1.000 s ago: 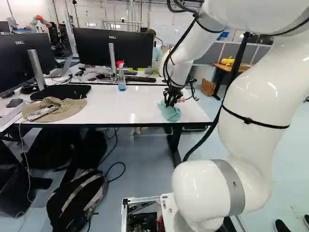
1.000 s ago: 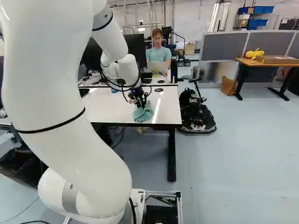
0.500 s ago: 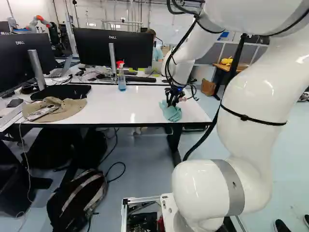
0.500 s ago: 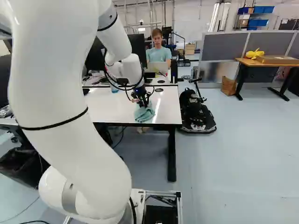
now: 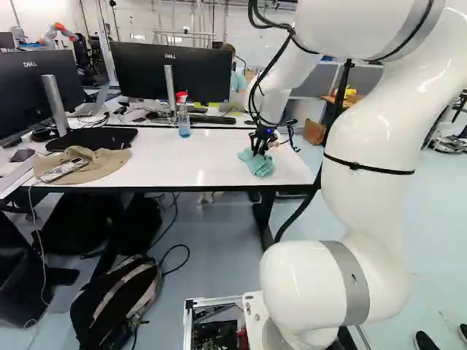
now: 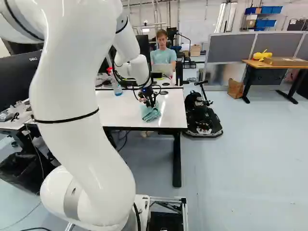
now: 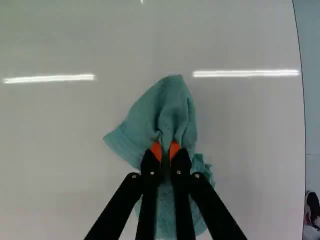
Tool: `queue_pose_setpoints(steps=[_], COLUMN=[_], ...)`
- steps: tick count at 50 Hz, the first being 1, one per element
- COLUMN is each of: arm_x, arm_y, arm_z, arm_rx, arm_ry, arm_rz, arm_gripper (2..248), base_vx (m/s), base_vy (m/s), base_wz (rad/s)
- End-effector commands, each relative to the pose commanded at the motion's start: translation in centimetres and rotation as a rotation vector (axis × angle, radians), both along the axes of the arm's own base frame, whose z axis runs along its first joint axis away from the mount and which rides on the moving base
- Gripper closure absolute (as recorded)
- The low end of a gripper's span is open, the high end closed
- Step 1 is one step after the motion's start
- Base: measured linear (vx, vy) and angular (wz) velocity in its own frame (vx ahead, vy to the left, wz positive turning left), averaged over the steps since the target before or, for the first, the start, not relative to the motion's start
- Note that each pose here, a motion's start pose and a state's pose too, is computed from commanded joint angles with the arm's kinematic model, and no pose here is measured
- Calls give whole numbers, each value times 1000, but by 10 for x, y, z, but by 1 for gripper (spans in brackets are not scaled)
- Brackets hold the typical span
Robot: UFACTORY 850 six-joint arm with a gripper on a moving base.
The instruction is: Clean the table with the green towel
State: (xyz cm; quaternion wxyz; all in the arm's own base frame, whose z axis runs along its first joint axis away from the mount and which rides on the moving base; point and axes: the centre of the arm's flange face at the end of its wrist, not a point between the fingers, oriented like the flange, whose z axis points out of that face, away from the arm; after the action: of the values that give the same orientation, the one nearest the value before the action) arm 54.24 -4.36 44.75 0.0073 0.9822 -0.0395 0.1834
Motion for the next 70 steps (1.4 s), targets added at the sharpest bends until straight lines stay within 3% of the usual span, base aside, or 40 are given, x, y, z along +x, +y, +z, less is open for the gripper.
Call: queue_pose_setpoints(steps=[19, 34, 48, 70], arm_x=[35, 52, 42, 2], arm_y=[6, 27, 47, 56], arm_z=[-1, -1, -1, 0], arm_rx=[-1, -2, -1, 0], arm_ry=[-20, -31, -24, 0], arm_rz=[16, 52, 86, 103], arm_gripper=[212, 212, 212, 212], base_vx=[0, 0, 0, 0], base_vy=[0, 0, 0, 0], base_wz=[0, 0, 0, 0])
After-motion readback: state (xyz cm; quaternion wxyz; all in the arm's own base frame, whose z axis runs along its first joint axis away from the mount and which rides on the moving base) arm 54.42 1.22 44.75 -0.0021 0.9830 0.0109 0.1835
